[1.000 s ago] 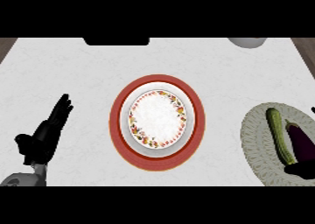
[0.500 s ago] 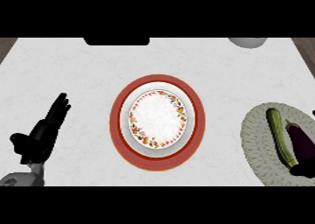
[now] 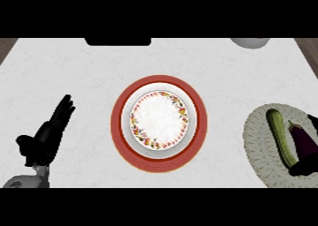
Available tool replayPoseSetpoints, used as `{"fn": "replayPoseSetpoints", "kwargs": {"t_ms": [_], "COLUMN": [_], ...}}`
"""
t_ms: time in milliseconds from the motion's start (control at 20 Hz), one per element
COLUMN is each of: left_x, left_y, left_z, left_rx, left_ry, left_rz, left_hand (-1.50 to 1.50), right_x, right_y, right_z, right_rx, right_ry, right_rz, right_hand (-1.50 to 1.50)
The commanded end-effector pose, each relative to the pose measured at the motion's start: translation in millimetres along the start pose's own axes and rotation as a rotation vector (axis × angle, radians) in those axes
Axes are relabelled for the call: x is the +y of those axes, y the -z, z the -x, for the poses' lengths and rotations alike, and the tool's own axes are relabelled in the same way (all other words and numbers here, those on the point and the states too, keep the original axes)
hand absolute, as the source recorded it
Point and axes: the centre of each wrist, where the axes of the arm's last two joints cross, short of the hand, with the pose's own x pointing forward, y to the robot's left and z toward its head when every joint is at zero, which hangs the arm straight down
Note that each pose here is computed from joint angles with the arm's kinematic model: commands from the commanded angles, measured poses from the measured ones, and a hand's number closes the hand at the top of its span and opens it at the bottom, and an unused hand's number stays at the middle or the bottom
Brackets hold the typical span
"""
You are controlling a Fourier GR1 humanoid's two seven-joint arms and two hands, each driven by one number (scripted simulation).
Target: Pick the eggplant from the placemat and place it in the plate
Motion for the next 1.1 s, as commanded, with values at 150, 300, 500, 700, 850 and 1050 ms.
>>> {"fn": "replayPoseSetpoints", "kwargs": {"t_ms": [150, 300, 500, 700, 850, 1050], "left_x": [4, 1, 8, -3, 14, 1], "left_y": [-1, -10, 16, 7, -3, -10], "left_z": [-5, 1, 3, 6, 3, 8], "left_rx": [-0.015, 0.000, -0.008, -0.023, 0.000, 0.012], "left_ry": [0.004, 0.001, -0.007, 0.002, 0.005, 0.025], "left_rz": [0.005, -0.004, -0.027, 0.006, -0.001, -0.003], "left_hand": [0.00, 0.00, 0.00, 0.00, 0.00, 0.00], "right_x": [18, 22, 36, 27, 46, 62], "right_y": [12, 38, 39, 47, 36, 6], "right_z": [-3, 9, 6, 13, 19, 20], "right_rx": [0.056, 0.040, -0.053, -0.076, -0.103, -0.201], "right_ry": [-0.046, -0.033, -0.046, -0.039, -0.021, -0.004], "right_rz": [-0.004, -0.004, -0.100, -0.072, -0.039, 0.011], "right_hand": [-1.50, -1.50, 1.50, 1.50, 1.50, 1.50]}}
